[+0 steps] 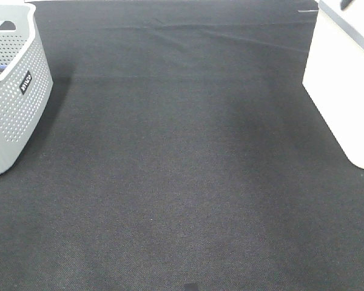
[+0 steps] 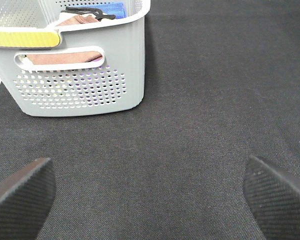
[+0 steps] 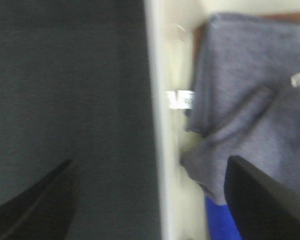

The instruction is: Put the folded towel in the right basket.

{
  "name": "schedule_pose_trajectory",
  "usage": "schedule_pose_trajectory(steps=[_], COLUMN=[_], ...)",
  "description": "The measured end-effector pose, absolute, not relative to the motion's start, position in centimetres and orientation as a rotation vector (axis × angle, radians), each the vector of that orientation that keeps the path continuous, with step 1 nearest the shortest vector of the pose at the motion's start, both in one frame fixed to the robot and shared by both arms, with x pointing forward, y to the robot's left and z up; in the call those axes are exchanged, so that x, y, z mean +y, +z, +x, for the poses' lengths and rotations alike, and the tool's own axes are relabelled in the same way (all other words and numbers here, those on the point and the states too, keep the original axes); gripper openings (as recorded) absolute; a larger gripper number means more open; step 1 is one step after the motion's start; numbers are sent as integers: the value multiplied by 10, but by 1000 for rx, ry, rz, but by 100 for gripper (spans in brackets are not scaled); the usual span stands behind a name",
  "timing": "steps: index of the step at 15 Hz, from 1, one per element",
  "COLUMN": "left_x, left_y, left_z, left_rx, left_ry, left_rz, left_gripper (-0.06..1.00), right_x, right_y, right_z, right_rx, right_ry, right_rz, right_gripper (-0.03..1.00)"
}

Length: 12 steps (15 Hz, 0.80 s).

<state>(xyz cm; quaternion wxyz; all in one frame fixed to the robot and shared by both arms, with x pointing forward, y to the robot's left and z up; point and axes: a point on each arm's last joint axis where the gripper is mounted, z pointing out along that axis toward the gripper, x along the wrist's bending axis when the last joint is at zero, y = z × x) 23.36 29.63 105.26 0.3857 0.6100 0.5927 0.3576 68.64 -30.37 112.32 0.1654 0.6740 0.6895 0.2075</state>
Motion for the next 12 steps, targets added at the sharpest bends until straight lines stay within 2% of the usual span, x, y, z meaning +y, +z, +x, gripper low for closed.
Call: schedule_pose_trajectory(steps=[1,6,10,12], left_x=[296,296,296,296], left_y=[1053,1053,1053,1053], left_z=[234,234,234,234], left_rx=[1509,1509,1509,1509], left_ry=[911,911,911,911], left_rz=[1553,1553,1553,1553], left_gripper=[97,97,97,97], right_x=[-304,-250,-258,-262], right_y=[1123,1168,1159,1140], right_z=[686,650,593,557], right_rx=[1964,2025,2080,2134], right_ry=[591,704,591,508], right_rz=[1920,1767,1830,1883], right_gripper=[75,75,75,75])
